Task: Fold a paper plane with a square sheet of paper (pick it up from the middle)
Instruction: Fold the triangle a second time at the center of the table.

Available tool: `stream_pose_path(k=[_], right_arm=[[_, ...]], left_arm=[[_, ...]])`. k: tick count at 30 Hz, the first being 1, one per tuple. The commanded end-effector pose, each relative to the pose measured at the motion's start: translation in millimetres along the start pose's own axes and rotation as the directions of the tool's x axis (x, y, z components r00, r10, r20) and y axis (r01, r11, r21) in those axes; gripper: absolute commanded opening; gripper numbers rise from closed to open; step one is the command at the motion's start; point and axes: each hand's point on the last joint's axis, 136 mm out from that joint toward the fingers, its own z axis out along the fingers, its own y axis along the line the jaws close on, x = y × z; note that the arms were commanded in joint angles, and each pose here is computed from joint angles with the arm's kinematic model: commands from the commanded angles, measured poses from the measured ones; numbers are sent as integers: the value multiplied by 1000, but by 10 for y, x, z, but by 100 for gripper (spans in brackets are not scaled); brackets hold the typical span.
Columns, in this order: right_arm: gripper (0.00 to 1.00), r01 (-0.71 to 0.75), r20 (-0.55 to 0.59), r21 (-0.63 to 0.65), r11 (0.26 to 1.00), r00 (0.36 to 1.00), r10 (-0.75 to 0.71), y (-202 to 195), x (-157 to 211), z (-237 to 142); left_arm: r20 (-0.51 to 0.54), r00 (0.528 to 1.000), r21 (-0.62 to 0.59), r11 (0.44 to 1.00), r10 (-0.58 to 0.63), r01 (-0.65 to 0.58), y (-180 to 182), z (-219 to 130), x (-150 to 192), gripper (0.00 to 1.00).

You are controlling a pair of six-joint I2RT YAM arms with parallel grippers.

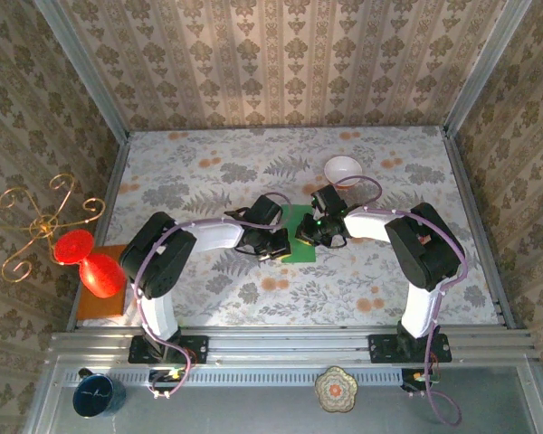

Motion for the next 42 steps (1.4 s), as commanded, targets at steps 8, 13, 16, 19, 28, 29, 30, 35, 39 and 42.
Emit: stream_pose_path(k=[8,13,16,19,28,29,30,35,39,42], right_arm=[[15,-38,-7,88,995,999,39,-264,81,14],[15,-38,-4,85,996,999,38,-258,73,7],[15,-32,-1,77,997,999,32,-228,58,-4],[15,-15,11,41,999,1000,15,-129,20,-66],[17,83,-5,-68,994,996,-84,177,96,-257],[16,89,-15,-71,994,996,-90,186,135,-243],[16,92,-30,-71,993,995,-94,180,188,-222],[13,85,-67,-67,994,994,-89,153,319,-123],[11,100,-94,-72,992,990,-107,185,367,-54],[10,107,-103,-67,992,988,-113,190,362,-18]], left_arm=[[-8,1000,-42,999,-23,23,186,48,20,1],[-9,1000,-53,998,-30,30,227,55,31,1],[-18,999,-62,998,-36,34,255,69,50,1],[-28,999,-69,997,-42,40,285,82,74,1],[-38,999,-66,997,-37,35,276,73,93,0],[-38,999,-65,997,-37,34,274,73,94,0],[-38,999,-64,997,-37,34,273,71,95,0],[-39,999,-64,997,-37,34,269,68,101,0],[-39,999,-60,998,-35,32,252,62,98,0],[-40,999,-60,998,-33,31,248,59,96,0]])
